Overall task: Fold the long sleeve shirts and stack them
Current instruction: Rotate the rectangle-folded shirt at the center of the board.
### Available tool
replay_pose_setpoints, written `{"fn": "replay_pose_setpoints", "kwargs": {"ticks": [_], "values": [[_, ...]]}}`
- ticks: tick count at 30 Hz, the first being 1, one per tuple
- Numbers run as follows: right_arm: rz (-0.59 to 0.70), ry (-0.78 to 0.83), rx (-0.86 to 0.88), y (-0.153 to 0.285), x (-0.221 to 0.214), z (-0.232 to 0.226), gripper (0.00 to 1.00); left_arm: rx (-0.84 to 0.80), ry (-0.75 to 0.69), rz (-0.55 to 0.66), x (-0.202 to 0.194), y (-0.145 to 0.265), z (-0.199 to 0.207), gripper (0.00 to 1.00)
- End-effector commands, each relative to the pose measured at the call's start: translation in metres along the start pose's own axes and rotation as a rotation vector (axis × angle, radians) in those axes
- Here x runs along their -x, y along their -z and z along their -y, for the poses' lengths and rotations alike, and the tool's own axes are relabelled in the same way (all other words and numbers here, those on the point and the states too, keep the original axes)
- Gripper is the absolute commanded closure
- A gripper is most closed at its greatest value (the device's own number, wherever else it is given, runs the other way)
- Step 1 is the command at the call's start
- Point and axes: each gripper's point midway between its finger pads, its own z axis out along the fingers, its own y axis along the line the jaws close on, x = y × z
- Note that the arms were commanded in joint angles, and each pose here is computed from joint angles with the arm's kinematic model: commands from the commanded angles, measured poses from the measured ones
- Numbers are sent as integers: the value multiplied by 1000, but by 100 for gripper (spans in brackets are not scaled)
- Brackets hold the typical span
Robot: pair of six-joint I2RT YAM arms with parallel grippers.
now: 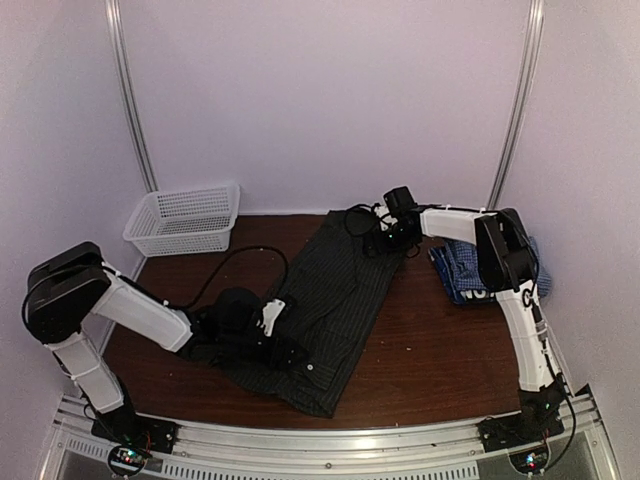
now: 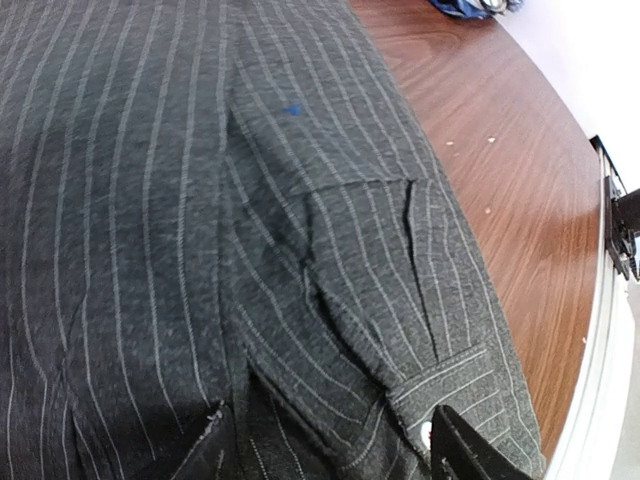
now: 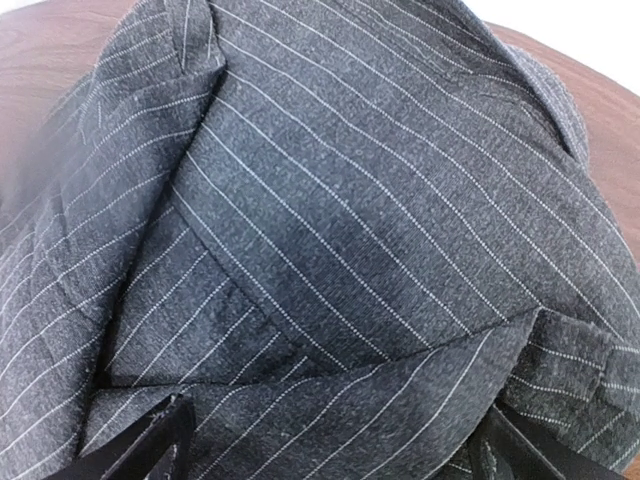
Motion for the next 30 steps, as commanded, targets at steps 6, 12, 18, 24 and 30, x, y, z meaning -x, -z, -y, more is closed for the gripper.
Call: {"fn": "replay_pose_setpoints", "kwargs": {"ticks": [6, 12, 18, 24, 30], "values": [[-59, 104, -71, 9, -2, 28, 3, -76, -187, -155, -7, -52, 65, 32], [-6, 118, -161, 48, 21, 39, 0, -145, -266, -163, 0, -52, 91, 32], [61, 79, -169, 93, 31, 36, 0, -161, -359, -109, 16, -41, 103, 29], [123, 16, -64, 135, 9, 6, 0, -66, -429, 35, 54, -16, 102, 22], [97, 69, -44, 172, -47, -37, 0, 101, -463, 145, 83, 15, 84, 12]]}}
